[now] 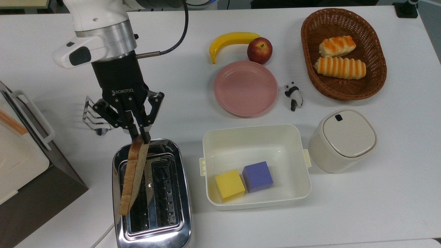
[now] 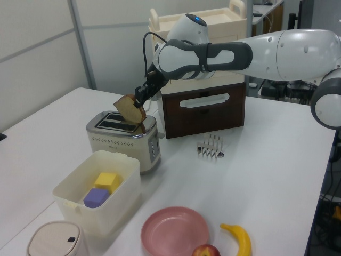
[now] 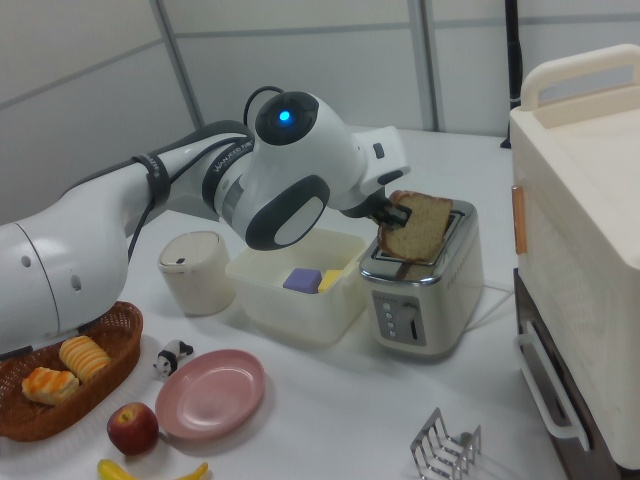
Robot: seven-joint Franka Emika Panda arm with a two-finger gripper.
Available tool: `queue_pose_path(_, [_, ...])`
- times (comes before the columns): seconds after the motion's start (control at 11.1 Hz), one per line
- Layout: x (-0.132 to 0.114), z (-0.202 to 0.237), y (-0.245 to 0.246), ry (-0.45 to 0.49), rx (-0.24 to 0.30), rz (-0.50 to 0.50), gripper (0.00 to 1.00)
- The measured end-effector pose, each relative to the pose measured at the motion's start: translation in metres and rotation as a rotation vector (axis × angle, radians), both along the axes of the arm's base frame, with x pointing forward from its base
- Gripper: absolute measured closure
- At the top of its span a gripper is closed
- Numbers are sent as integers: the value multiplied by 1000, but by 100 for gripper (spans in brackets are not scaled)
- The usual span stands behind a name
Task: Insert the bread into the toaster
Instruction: 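Open the gripper to release the bread in the slot, then raise the open gripper away from the toaster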
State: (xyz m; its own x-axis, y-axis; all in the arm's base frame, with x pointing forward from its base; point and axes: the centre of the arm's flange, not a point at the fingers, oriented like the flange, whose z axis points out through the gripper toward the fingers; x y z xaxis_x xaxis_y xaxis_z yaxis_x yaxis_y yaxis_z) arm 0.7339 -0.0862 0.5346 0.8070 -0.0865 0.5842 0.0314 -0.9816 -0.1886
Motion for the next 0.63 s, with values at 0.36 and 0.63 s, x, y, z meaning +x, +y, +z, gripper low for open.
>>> queue_pose_path(0.36, [-11,20,-12,17,5,-2,53])
queue_pose_path(0.63, [-25,46,-18,18,10,1,51])
